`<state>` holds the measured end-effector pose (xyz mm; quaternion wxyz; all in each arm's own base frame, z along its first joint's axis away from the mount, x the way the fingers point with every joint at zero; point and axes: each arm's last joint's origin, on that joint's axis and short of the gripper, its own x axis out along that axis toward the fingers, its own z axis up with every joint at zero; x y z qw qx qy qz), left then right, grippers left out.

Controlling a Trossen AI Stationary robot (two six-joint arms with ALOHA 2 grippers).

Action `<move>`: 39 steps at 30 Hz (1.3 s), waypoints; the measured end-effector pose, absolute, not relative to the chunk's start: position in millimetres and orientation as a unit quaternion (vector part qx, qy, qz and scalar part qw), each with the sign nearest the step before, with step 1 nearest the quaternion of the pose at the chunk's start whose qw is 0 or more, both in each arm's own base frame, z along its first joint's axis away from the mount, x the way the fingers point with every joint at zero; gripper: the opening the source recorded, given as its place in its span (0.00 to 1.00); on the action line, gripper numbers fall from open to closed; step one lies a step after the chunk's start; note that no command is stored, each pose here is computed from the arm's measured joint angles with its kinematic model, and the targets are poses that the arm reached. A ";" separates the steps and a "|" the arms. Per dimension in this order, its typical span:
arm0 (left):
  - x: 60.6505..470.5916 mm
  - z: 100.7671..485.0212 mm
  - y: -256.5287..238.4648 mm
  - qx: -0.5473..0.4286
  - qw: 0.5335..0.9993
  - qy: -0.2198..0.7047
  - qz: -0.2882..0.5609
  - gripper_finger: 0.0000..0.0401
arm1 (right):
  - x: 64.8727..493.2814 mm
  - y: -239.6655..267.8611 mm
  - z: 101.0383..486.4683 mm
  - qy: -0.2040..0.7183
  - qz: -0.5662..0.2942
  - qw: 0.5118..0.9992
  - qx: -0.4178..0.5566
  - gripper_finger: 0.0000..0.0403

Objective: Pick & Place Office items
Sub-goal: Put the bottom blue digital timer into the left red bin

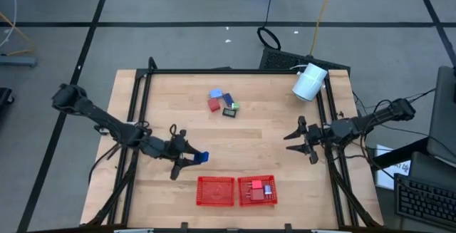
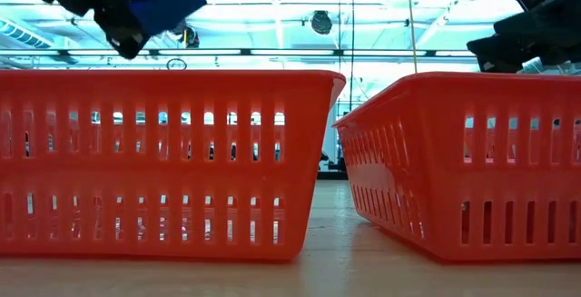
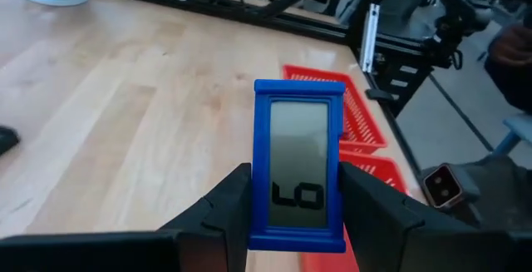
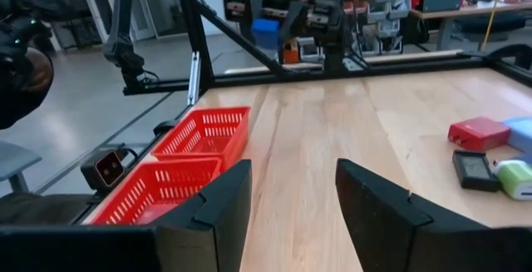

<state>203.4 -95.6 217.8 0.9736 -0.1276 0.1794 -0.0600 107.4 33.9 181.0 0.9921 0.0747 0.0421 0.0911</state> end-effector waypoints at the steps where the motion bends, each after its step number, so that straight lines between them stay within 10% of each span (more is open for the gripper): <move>1: 205.2 219.9 -99.0 -0.124 0.974 0.182 -0.062 0.38 | 107.0 33.8 181.5 0.039 0.091 0.992 0.075 0.41; 39: 271.9 203.9 -191.1 -0.048 0.917 0.393 -0.050 0.38 | 106.1 33.5 184.6 0.024 0.092 0.992 0.079 0.41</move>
